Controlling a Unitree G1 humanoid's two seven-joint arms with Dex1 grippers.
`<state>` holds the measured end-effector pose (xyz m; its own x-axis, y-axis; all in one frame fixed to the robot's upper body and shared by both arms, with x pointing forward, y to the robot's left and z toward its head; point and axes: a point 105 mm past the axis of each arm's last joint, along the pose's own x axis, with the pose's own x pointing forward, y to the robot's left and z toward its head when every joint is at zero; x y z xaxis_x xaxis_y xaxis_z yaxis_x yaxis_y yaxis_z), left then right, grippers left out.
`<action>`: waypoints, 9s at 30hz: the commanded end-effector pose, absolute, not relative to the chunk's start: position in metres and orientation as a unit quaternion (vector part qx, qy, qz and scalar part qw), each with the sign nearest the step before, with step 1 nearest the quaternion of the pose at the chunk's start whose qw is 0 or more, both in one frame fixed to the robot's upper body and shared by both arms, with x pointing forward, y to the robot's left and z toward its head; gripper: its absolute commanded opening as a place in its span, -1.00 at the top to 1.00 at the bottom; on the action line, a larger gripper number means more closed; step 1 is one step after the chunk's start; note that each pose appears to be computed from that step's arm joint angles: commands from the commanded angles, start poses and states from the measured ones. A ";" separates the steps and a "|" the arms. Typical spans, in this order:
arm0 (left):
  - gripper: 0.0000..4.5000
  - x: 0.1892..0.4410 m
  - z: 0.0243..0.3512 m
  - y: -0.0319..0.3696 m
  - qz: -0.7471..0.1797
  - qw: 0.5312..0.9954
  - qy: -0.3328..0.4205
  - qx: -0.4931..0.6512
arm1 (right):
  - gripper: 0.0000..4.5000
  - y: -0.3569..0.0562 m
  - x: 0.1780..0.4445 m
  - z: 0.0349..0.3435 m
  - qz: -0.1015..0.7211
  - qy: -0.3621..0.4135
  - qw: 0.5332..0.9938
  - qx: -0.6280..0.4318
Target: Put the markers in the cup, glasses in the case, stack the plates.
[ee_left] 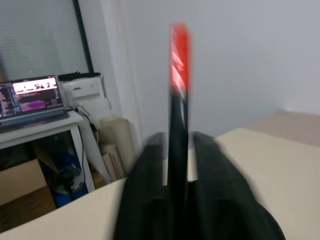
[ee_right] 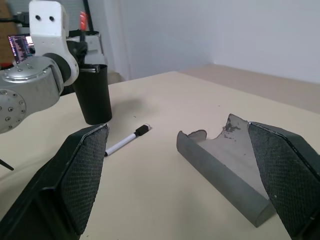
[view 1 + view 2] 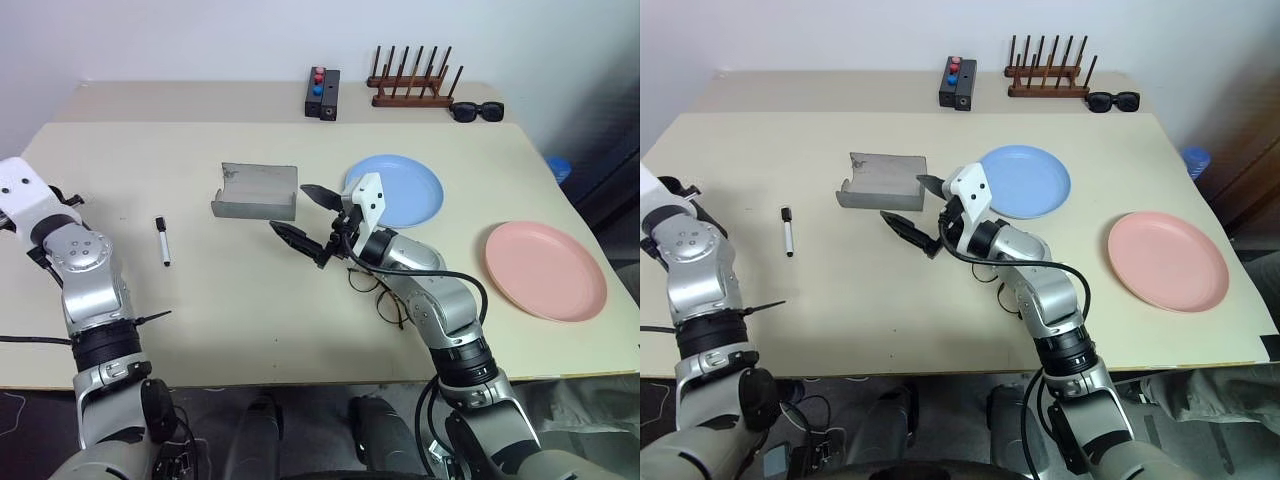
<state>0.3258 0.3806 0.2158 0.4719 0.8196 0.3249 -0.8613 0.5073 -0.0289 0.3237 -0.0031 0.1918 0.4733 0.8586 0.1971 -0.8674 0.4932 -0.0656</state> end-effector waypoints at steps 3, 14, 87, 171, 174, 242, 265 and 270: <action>-0.70 0.319 0.230 0.380 0.501 0.844 -0.173 0.076 | -1.00 0.000 0.319 0.204 0.514 -0.124 0.849 0.025; -0.91 0.340 0.284 0.340 0.377 0.892 -0.243 0.048 | -1.00 -0.007 0.323 0.209 0.505 -0.131 0.853 0.021; 0.99 0.312 0.290 0.362 0.370 0.895 -0.233 0.087 | -1.00 0.000 0.301 0.226 0.588 -0.170 0.791 -0.009; -0.96 0.310 0.257 0.380 0.355 0.844 -0.152 -0.373 | -1.00 0.000 0.298 0.206 0.593 -0.145 0.792 0.000; -0.96 0.309 0.254 0.386 0.360 0.835 -0.154 -0.387 | -1.00 0.001 0.298 0.206 0.594 -0.145 0.791 0.000; -0.38 0.336 0.250 0.377 0.338 0.811 -0.109 -0.465 | -1.00 0.001 0.300 0.200 0.592 -0.137 0.794 -0.006; 0.20 0.337 0.247 0.376 0.344 0.795 -0.094 -0.491 | -1.00 0.002 0.301 0.199 0.590 -0.137 0.796 -0.008; 0.90 0.337 0.245 0.375 0.345 0.797 -0.086 -0.489 | -1.00 0.002 0.301 0.198 0.591 -0.137 0.795 -0.009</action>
